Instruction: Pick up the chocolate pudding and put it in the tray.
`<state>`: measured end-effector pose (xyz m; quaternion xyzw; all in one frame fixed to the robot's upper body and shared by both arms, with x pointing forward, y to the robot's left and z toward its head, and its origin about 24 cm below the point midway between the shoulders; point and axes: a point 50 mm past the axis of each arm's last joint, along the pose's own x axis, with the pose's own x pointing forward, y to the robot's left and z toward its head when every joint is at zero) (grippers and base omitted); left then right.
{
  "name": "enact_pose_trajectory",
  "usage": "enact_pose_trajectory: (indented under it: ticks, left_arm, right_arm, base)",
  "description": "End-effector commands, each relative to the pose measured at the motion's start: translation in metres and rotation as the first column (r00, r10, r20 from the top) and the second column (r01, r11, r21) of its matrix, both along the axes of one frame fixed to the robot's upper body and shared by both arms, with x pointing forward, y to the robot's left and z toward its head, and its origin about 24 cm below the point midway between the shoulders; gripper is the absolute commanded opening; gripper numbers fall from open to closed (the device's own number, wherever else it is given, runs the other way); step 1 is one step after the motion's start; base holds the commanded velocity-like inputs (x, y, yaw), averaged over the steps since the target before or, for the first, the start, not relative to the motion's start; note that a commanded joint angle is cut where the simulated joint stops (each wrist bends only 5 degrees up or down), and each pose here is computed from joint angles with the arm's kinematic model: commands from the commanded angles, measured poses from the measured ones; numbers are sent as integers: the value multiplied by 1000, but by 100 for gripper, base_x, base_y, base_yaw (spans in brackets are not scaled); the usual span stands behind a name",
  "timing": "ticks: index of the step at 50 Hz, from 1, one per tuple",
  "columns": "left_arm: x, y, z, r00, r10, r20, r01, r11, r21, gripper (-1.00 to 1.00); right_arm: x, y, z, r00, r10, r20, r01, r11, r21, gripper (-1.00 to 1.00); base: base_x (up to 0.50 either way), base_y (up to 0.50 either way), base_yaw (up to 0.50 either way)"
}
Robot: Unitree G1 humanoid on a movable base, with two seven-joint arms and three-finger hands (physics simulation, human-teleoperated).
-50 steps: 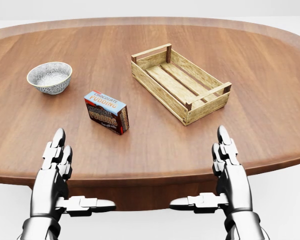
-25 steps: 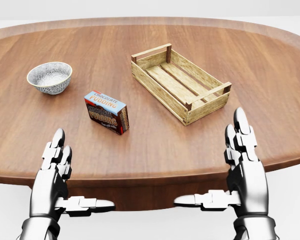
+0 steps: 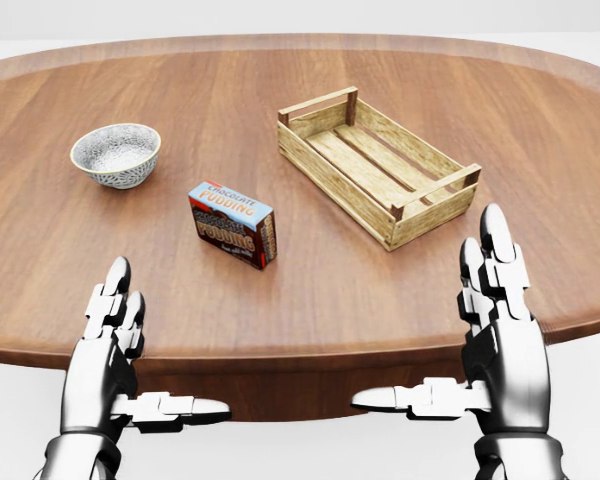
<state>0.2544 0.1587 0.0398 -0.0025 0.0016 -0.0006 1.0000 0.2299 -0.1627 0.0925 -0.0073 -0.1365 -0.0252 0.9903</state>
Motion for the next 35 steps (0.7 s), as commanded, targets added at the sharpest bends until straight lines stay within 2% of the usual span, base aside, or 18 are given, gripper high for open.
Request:
enact_pose_trajectory:
  ticks: [1, 18, 35]
  left_arm:
    - [0, 1, 0, 1000, 2, 0, -2, 1000, 3, 100]
    - [0, 1, 1, 1000, 2, 0, -2, 1000, 3, 100]
    - [0, 1, 1, 1000, 2, 0, -2, 1000, 3, 100]
  right_arm:
    - [0, 1, -1, 1000, 3, -5, -3, 1000, 4, 100]
    - [-1, 1, 0, 1000, 5, 2, -5, 1000, 11, 100]
    - [0, 0, -1, 1000, 6, -3, -6, 1000, 23, 100]
  base:
    - [0, 41, 0]
    - [0, 41, 0]
    - [1, 0, 0]
